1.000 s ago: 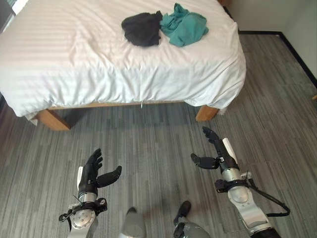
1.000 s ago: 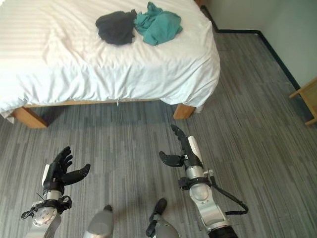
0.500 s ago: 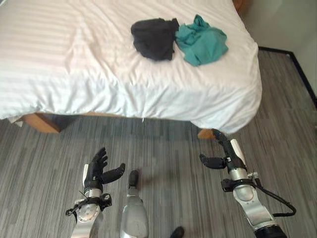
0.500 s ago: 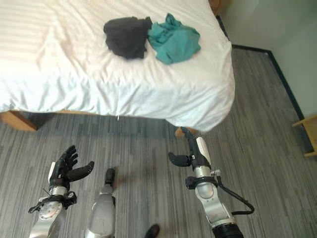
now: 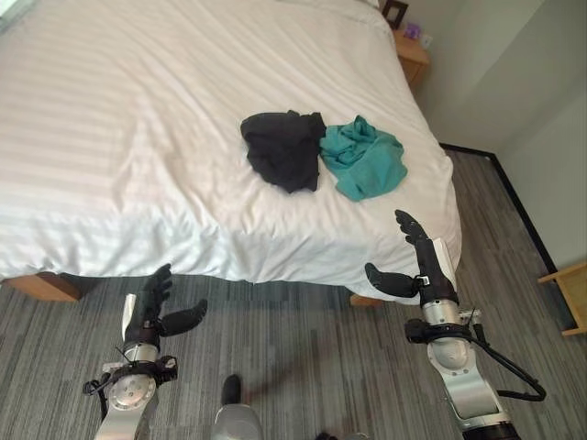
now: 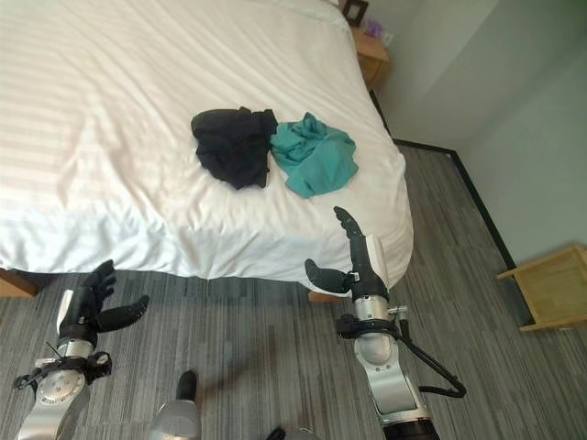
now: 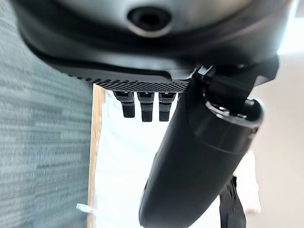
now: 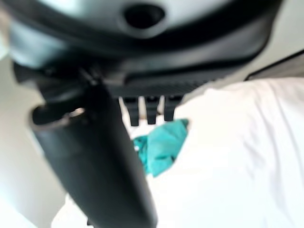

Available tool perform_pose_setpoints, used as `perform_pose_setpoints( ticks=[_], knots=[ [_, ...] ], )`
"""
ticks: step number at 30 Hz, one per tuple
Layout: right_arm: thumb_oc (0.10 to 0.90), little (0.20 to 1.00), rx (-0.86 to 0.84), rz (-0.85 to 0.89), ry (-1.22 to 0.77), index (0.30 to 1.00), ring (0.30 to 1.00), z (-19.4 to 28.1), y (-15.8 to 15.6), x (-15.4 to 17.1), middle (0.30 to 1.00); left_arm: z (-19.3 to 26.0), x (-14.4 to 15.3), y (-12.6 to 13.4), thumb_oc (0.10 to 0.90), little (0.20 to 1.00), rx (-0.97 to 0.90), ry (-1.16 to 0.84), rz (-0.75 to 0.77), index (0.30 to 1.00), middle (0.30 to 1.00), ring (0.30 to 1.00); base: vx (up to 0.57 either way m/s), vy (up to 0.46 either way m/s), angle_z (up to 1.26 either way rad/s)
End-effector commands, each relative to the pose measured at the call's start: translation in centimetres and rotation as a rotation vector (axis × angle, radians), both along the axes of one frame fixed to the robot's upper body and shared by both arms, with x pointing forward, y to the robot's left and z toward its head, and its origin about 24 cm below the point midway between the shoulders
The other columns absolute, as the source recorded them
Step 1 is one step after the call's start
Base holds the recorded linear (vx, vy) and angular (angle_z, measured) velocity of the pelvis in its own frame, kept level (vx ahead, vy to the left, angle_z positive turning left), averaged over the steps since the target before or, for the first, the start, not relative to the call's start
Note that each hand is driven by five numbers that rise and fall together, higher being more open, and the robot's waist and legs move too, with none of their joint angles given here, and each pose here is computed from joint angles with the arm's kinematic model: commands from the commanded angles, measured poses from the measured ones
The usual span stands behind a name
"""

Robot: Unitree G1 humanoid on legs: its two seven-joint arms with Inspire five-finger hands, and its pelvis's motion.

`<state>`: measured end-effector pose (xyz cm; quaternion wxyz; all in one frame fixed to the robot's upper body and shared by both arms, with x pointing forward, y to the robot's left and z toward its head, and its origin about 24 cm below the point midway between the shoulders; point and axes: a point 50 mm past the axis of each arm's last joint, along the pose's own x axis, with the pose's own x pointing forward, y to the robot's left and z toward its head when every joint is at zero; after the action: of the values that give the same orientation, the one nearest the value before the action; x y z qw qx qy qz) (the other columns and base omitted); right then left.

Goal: Pick up bed clothes into laundry basket.

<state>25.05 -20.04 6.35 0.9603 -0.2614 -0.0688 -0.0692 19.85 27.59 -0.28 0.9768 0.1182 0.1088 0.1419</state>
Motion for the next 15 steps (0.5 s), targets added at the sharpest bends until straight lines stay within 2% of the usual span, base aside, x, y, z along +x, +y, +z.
perform_pose_setpoints(
  ticks=[1, 7, 12, 15],
  knots=[
    [0.8, 0.9, -0.03, -0.047, -0.215, 0.9, 0.9, 3.8, -1.3, 0.1, 0.9, 4.5, 2.0, 0.3, 0.8, 0.9, 0.062, -0.192, -0.109, 0.9, 0.9, 0.9, 0.13, -0.057, 0.39],
    [0.8, 0.9, -0.019, -0.018, -0.084, 0.9, 0.9, 1.1, -0.5, 0.0, 0.9, 6.7, 2.5, 0.6, 0.8, 0.9, 0.089, -0.285, -0.137, 0.9, 0.9, 0.9, 0.1, -0.094, 0.25],
    [0.8, 0.9, -0.039, 0.0, 0.1, 0.9, 0.9, -2.6, -0.5, -0.6, 0.9, 9.0, 2.7, 1.2, 0.8, 0.9, 0.12, -0.398, -0.09, 0.9, 0.9, 0.9, 0.04, -0.019, -0.38],
    [0.8, 0.9, -0.028, -0.007, 0.13, 0.9, 0.9, -3.3, -0.6, -0.9, 0.9, 10.4, 3.5, 1.3, 0.8, 0.9, 0.123, -0.463, -0.074, 0.9, 0.9, 0.9, 0.06, 0.0, -0.16]
  ],
)
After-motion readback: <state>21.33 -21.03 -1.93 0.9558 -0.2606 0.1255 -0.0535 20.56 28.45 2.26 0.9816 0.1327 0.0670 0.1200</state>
